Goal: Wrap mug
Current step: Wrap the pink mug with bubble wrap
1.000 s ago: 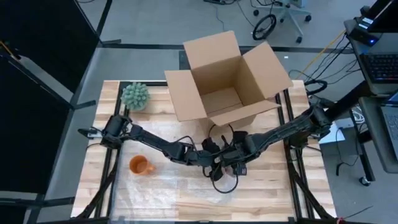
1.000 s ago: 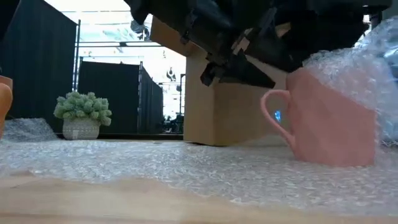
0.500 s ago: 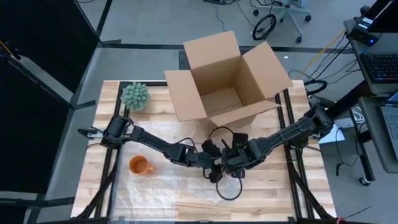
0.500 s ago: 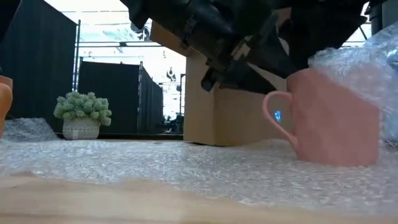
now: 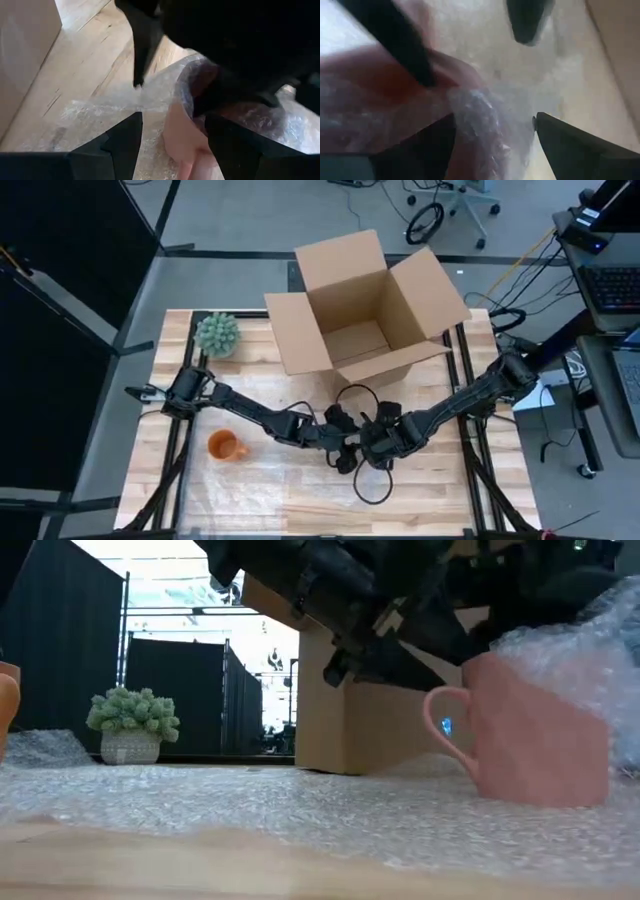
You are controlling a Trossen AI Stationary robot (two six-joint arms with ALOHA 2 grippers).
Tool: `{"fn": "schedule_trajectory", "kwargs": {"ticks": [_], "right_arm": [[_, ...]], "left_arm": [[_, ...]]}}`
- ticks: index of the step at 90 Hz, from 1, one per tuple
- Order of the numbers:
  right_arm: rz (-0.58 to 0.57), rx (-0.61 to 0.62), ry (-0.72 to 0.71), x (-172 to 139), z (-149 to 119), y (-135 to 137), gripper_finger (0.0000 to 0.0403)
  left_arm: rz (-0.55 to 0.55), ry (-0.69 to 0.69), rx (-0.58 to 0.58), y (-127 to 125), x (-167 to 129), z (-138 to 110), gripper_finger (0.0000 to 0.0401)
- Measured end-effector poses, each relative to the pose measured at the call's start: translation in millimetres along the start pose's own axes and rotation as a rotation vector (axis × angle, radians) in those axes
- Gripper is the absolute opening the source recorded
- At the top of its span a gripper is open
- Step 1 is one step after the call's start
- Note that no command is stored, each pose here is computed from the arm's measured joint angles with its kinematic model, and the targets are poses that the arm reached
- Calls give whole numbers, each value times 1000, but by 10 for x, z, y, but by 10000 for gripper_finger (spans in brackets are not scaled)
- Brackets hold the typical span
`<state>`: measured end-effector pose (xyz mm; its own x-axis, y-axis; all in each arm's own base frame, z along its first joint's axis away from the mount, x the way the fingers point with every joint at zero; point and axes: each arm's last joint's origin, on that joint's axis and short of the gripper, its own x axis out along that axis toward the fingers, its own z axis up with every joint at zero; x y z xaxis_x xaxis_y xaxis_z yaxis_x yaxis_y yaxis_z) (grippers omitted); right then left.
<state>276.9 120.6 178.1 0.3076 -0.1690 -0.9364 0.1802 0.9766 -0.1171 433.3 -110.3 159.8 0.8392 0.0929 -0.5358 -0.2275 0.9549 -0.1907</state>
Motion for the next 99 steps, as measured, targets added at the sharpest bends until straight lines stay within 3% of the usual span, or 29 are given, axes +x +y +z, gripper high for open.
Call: {"fn": "schedule_trajectory", "kwargs": {"ticks": [16, 26, 34, 51, 57, 67, 99], "right_arm": [[62, 25, -8, 87, -18, -7, 255], [83, 13, -7, 97, -11, 1, 229], [108, 6, -5, 105, -6, 14, 184], [89, -42, 0, 140, -22, 6, 43], [120, -48, 10, 135, -6, -6, 22], [121, -40, 5, 133, -2, 0, 40], [162, -55, -2, -32, 143, 54, 197]], "left_arm": [[-3, -9, -3, -3, 0, 7, 207], [-2, -9, -3, -3, 0, 7, 207], [-2, -10, -3, -3, 0, 7, 207], [-9, -15, -3, -9, 3, 15, 207], [-19, -16, -2, -22, 0, 14, 207], [-17, -14, 1, -18, 0, 12, 207], [-4, -13, 3, -3, 3, 10, 207]]}}
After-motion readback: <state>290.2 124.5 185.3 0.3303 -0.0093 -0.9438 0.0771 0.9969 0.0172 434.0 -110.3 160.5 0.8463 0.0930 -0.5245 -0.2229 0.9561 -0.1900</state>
